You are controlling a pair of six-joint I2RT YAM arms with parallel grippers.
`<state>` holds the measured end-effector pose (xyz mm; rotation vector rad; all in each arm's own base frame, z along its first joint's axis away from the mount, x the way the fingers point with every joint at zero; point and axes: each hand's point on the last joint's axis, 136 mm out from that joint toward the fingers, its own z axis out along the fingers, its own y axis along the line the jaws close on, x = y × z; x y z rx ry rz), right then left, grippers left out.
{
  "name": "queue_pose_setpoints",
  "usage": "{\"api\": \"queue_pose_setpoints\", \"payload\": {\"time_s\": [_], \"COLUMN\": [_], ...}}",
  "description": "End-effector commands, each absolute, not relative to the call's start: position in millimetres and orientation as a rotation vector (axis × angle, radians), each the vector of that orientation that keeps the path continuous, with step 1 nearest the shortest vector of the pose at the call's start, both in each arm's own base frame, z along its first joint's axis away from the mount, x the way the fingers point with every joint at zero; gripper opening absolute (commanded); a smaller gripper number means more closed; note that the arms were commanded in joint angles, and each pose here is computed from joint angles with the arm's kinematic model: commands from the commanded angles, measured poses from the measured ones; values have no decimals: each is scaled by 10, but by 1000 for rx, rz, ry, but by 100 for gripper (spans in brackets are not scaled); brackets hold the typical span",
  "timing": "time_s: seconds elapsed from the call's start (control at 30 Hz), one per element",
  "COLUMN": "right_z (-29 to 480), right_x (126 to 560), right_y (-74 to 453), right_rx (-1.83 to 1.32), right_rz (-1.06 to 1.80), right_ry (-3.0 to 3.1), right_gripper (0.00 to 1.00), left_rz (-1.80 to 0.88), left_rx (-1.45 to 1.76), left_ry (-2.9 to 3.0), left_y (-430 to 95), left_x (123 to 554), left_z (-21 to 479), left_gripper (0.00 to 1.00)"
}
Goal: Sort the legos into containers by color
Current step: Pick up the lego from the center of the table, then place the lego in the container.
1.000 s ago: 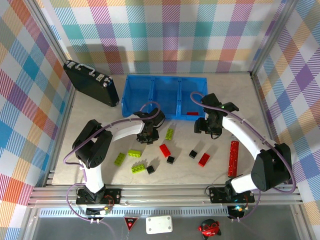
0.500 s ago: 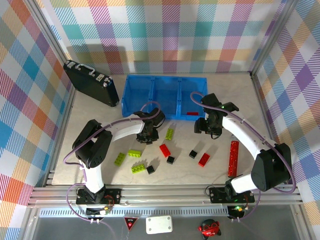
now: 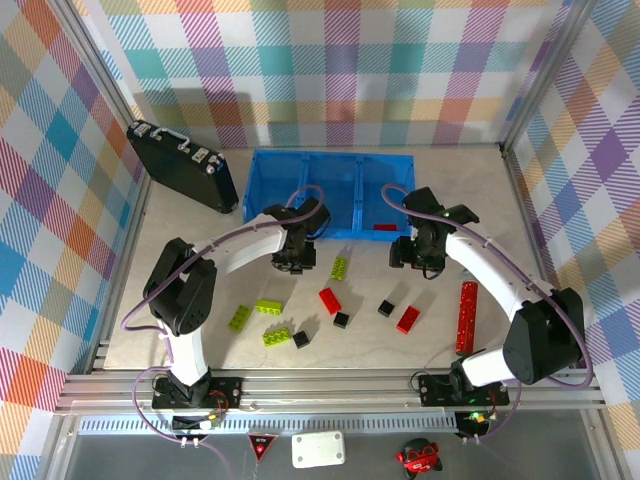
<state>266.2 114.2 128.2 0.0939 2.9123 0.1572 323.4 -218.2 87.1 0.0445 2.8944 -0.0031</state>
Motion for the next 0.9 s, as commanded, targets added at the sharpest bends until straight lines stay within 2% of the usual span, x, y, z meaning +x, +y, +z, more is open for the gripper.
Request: {"api": "queue_pose_setpoints", "payload": {"time_s": [0.0,0.33,0.87], "right_z": [1320,1396,1500], "right_x": [2571,2518,2410], "right_y": [1085,1027,945], "right_rx": [123,143,183], "right_rz": [139,115,99], "right_ry": [2917,2910,2894], "right_gripper": [67,67,66], "left_rz": [57,24,-104], "left_rx": [169,167,105], "left_ry": [2897,2835,2812], "left_y": [-2040,-1779,-1607], "left_x": [3293,3783,4594], "left_z": [1015,1249,1137], "left_gripper": [38,38,38]}}
